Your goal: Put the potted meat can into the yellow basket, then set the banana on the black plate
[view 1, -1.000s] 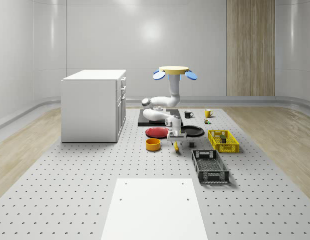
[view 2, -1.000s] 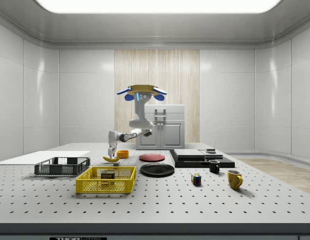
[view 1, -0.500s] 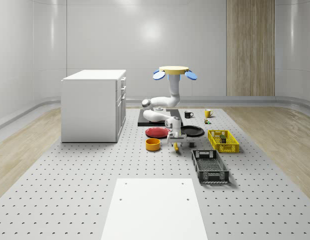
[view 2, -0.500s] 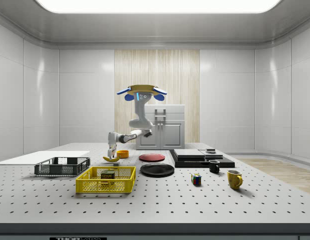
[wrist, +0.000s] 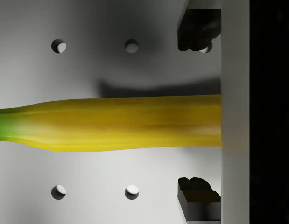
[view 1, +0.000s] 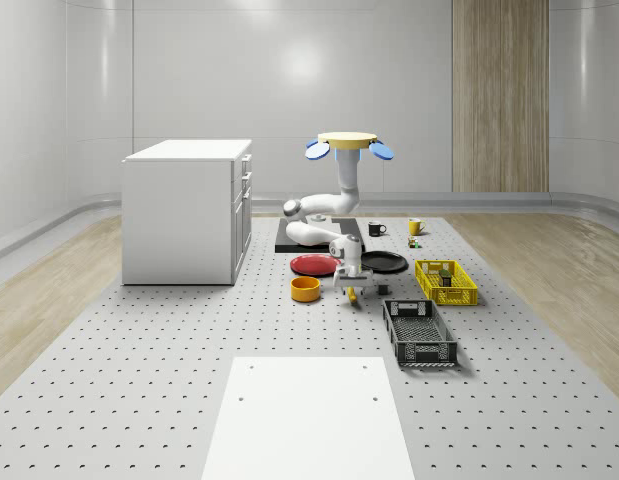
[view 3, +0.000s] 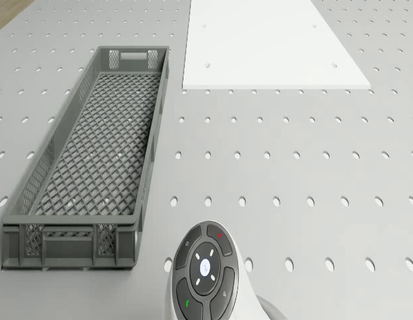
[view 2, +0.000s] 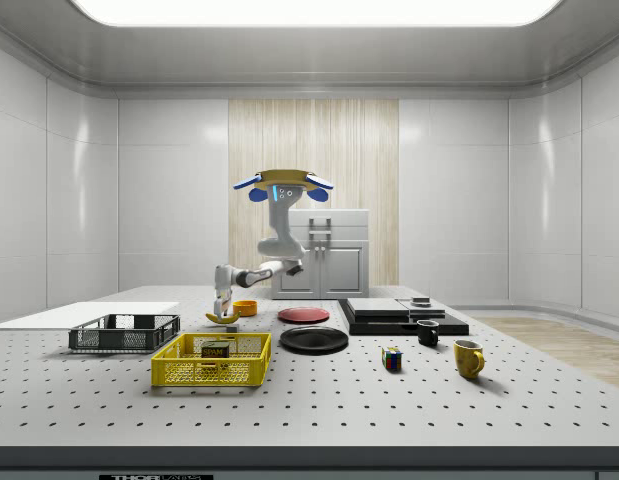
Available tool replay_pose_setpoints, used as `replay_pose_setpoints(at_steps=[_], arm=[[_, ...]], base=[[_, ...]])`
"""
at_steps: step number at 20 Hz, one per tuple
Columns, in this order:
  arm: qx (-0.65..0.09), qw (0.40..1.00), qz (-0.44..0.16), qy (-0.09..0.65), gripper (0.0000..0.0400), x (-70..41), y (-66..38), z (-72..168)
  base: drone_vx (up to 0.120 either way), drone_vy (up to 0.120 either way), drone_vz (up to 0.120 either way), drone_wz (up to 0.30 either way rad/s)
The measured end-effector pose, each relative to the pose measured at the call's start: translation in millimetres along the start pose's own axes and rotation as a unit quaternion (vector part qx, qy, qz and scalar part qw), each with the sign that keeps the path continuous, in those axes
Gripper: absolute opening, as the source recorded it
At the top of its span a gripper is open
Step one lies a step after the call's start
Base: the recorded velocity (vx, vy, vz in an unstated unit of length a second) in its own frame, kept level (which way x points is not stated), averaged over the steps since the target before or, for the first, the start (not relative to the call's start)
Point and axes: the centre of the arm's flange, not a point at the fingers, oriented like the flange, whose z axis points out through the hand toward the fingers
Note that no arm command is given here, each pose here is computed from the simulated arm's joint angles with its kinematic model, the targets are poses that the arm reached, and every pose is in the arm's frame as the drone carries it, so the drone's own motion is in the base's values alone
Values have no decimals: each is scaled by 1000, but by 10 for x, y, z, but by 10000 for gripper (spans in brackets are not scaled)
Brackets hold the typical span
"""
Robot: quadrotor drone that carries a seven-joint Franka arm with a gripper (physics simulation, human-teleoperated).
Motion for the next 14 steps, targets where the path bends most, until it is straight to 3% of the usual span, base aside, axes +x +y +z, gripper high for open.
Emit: replay_pose_setpoints(at_steps=[8, 11, 14], arm=[[0, 1000, 0, 0, 400, 3, -3, 59], [0, 1000, 0, 0, 279, 4, -4, 68], [0, 1000, 0, 0, 211, 4, -4, 73]], base=[[0, 0, 0, 0], [0, 0, 0, 0], [0, 0, 0, 0]])
